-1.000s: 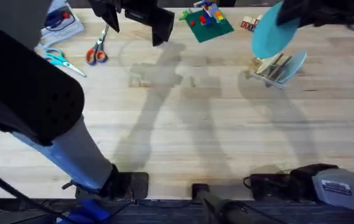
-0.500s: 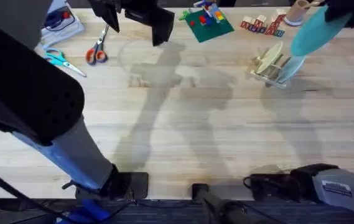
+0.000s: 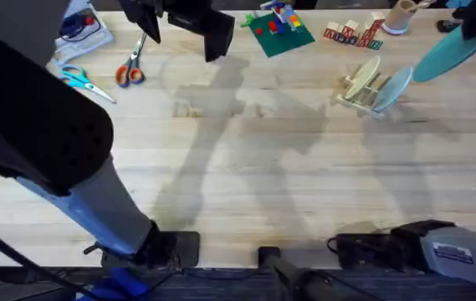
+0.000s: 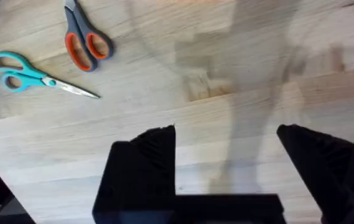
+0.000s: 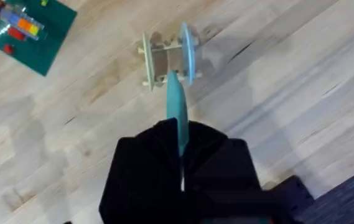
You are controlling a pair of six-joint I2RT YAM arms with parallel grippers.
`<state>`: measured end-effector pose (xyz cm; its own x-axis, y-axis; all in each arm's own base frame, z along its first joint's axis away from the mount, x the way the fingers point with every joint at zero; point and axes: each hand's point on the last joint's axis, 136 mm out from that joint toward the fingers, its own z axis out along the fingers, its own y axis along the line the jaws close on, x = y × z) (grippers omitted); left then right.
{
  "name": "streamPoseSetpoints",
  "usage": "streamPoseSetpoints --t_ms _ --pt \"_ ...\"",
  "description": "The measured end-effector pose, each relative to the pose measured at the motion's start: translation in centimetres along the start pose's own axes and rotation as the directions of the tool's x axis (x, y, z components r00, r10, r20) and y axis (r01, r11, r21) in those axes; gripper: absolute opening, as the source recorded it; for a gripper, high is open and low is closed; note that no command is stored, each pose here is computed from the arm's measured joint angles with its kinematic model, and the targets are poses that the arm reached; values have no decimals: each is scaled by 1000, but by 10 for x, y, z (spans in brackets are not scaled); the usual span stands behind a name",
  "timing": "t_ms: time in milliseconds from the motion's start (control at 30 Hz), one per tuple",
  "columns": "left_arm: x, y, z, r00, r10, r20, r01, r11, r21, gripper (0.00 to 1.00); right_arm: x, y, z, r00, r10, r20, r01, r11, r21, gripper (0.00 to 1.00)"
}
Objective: Pick up the plates from the table one by one and place each into a slot on the dish rack.
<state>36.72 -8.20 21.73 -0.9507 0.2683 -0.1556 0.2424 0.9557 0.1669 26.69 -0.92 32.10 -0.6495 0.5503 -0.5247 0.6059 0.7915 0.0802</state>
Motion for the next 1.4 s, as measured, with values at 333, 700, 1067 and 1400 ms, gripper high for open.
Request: streamPoseSetpoints --t_ms 333,700,1067,1400 --pt "0 0 0 1000 0 0 0 1000 0 993 -20 17 18 994 -98 52 97 995 21 31" --pt "0 0 0 1000 0 0 0 1000 0 993 -34 9 64 996 -91 -10 92 985 147 31" --pt "0 0 0 1000 0 0 0 1000 0 993 -29 10 106 988 -87 -131 111 976 189 32" --pt "0 0 0 1000 0 0 0 1000 0 993 -22 14 133 967 -121 -225 161 972 172 31"
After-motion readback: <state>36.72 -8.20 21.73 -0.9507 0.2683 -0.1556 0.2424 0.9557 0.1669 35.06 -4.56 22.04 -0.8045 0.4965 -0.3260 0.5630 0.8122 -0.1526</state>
